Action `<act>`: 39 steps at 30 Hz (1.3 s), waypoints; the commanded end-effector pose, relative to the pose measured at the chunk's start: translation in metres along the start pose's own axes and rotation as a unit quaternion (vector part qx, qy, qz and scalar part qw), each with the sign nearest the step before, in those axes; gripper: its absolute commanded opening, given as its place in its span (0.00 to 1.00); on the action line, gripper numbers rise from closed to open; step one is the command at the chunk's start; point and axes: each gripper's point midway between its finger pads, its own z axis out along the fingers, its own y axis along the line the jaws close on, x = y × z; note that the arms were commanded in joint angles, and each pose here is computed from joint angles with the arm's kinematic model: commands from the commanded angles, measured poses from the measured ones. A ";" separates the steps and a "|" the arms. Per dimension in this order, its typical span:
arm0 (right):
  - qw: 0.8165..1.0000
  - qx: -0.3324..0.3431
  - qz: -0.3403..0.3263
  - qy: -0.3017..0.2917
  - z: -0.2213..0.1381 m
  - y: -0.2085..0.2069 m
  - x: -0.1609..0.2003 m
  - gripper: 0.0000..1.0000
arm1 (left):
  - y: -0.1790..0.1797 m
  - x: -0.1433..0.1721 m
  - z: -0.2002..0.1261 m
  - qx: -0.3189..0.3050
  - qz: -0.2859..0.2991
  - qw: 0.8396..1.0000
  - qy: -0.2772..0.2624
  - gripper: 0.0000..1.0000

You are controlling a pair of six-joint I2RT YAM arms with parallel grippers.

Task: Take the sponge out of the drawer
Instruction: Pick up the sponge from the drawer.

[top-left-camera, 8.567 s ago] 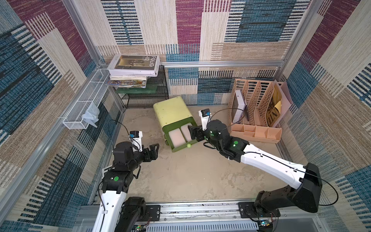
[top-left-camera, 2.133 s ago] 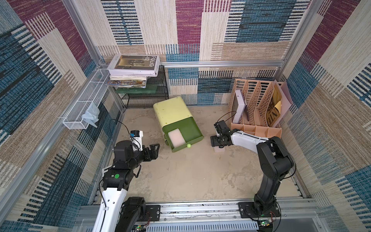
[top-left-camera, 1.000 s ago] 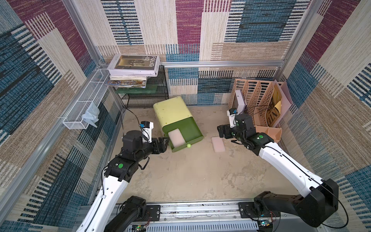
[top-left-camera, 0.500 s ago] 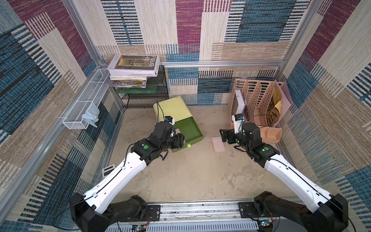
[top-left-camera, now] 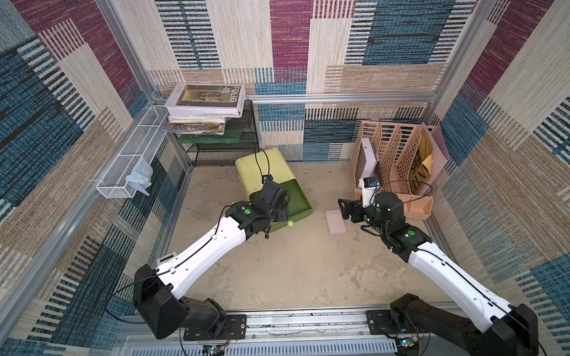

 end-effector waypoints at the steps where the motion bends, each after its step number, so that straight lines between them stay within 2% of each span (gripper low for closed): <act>1: 1.000 -0.008 0.007 -0.018 -0.003 0.003 -0.008 0.95 | 0.005 -0.001 0.006 -0.037 0.003 0.999 0.003 0.66; 9: 1.000 -0.015 0.009 -0.017 -0.004 0.004 -0.006 0.95 | 0.000 -0.003 0.022 -0.099 0.034 0.994 0.021 0.60; 23: 0.999 -0.023 0.013 -0.019 -0.005 0.006 -0.005 0.96 | 0.003 -0.001 0.040 -0.180 0.071 0.981 0.036 0.57; 39: 0.999 -0.028 0.013 -0.011 -0.002 0.007 -0.001 0.96 | 0.010 0.007 0.058 -0.218 0.091 0.971 0.045 0.52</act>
